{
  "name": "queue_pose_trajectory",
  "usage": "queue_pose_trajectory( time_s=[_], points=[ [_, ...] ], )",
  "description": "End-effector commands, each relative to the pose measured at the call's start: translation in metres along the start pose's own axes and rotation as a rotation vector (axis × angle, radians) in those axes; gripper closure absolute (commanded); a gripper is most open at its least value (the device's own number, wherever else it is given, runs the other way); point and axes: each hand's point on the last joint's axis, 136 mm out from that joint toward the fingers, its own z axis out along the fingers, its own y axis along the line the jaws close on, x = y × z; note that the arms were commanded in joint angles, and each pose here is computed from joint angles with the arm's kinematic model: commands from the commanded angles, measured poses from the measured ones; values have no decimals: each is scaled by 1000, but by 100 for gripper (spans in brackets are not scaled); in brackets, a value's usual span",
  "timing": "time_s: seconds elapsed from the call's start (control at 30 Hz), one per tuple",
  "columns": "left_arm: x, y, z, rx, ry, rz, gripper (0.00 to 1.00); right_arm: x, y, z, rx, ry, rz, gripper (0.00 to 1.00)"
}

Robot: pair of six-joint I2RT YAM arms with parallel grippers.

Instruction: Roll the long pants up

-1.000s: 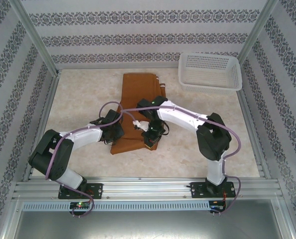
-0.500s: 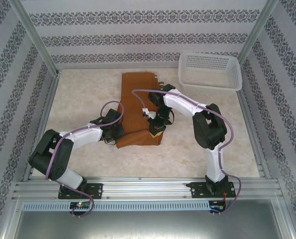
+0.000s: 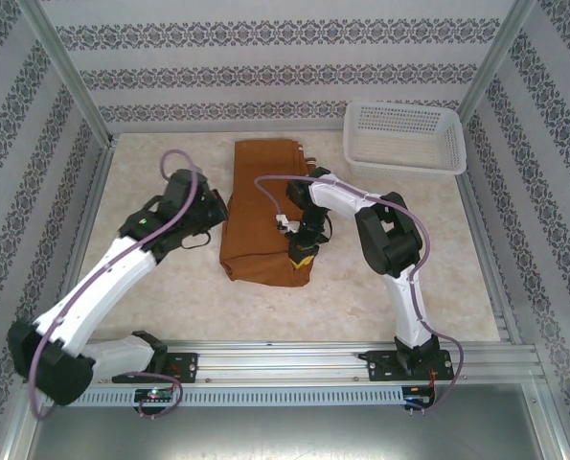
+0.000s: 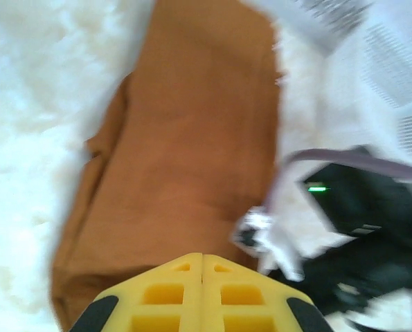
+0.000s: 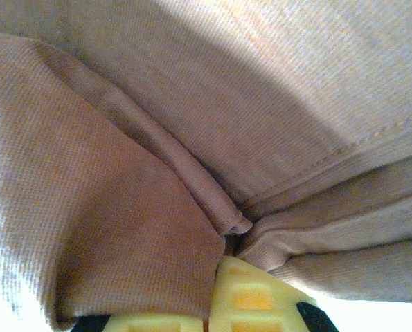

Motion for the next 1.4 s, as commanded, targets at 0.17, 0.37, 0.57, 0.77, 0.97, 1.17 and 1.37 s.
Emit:
queue_pose_trajectory(
  time_s=[0.17, 0.37, 0.57, 0.77, 0.97, 1.17, 1.37],
  points=[
    [91, -7, -11, 112, 243, -196, 100, -25, -16, 9, 32, -49, -26, 100],
    [130, -19, 11, 113, 267, -191, 100, -28, -16, 8, 30, -54, -30, 100],
    [151, -11, 56, -6, 314, -108, 100, -28, -14, 6, 25, -63, -33, 100],
    [166, 5, 82, -101, 346, -100, 100, -26, -15, 4, 30, -63, -34, 100],
    [154, 49, 93, -312, 292, 17, 100, -25, -18, 3, 27, -64, -28, 100],
    [104, 108, 95, -613, 184, 190, 100, -23, -19, 2, 26, -61, -23, 100],
    [97, 144, 113, -724, 203, 206, 100, -21, -22, 0, 40, -61, -21, 99]
  ],
)
